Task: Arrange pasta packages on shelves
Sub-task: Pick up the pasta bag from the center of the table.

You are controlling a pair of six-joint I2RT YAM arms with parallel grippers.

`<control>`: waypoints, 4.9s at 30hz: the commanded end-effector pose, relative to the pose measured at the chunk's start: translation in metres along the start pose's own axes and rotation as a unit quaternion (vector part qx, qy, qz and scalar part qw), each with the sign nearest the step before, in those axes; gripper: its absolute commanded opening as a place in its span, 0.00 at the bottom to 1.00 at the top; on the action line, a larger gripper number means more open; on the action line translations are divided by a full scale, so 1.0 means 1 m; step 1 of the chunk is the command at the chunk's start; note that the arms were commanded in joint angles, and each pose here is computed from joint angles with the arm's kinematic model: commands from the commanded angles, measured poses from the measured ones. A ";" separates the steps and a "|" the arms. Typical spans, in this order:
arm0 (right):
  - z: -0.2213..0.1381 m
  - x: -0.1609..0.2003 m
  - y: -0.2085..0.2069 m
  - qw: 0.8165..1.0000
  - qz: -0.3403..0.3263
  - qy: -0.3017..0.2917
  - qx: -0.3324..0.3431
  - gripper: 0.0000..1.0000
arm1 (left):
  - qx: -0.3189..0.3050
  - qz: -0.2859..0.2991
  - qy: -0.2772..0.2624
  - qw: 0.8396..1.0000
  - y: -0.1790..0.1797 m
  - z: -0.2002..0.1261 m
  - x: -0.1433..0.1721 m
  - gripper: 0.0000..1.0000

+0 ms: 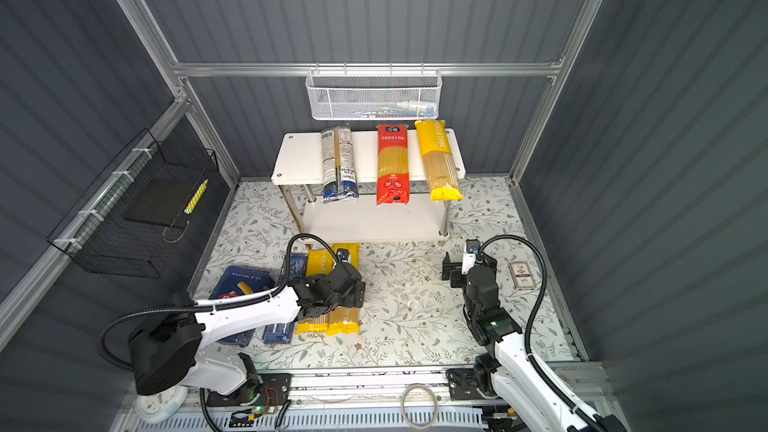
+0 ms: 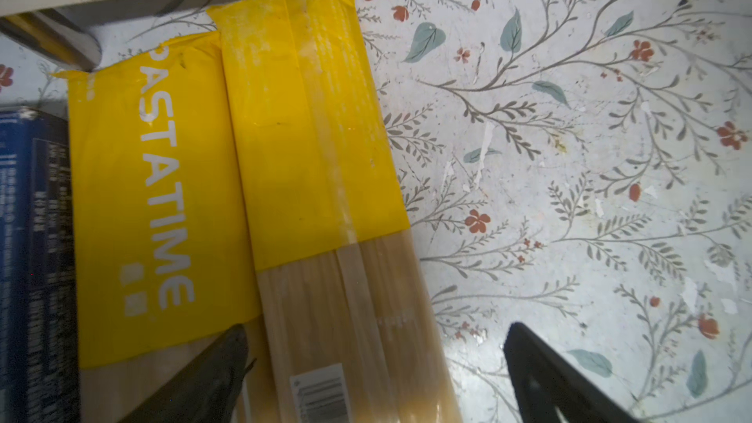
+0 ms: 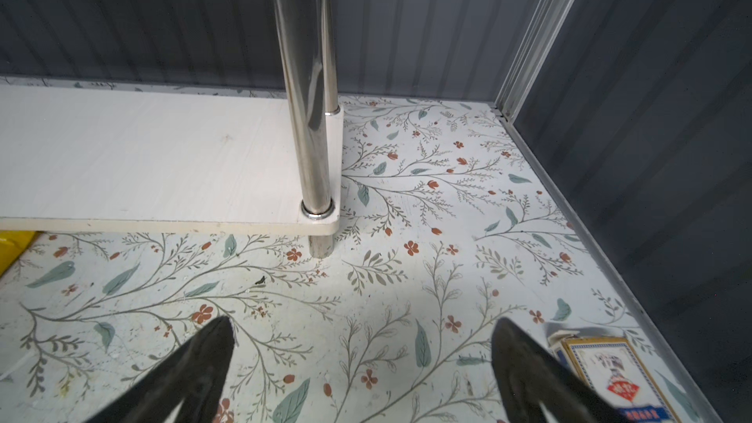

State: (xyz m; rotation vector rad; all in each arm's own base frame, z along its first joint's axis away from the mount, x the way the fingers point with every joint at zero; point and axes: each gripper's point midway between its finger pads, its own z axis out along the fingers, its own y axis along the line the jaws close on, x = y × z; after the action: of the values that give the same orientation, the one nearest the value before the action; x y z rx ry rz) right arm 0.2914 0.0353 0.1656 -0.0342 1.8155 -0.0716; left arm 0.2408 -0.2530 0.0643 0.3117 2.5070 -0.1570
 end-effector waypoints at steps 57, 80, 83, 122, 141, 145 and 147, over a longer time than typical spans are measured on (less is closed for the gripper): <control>0.014 0.016 0.007 0.999 0.003 0.021 -0.032 0.99 | -0.015 0.014 0.117 0.993 -0.009 0.050 0.034 1.00; 0.014 0.016 0.005 0.999 0.006 0.021 -0.029 0.99 | 0.004 0.008 0.141 0.990 -0.017 0.072 0.056 0.57; 0.014 0.016 0.005 0.999 0.006 0.021 -0.028 0.99 | 0.002 0.008 0.144 0.990 -0.014 0.070 0.059 0.53; 0.013 0.016 0.003 0.999 0.007 0.021 -0.024 0.99 | 0.036 -0.003 -0.007 0.999 0.010 -0.054 -0.024 0.26; 0.013 0.016 0.003 0.999 0.008 0.021 -0.024 0.99 | -0.003 -0.017 -0.052 0.999 0.050 -0.150 -0.064 0.24; 0.013 0.017 0.003 0.999 0.009 0.022 -0.023 0.99 | -0.013 -0.018 -0.060 0.998 0.056 -0.168 -0.074 0.24; 0.013 0.016 0.003 0.999 0.009 0.022 -0.023 0.99 | -0.022 -0.027 -0.062 0.997 0.062 -0.180 -0.078 0.24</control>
State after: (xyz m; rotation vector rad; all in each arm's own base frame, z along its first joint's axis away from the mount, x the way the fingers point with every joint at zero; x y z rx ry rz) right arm 0.2984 0.0402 0.1385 -0.0778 1.8854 -0.0145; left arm 0.2141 -0.1858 0.2152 0.2764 2.4796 -0.1419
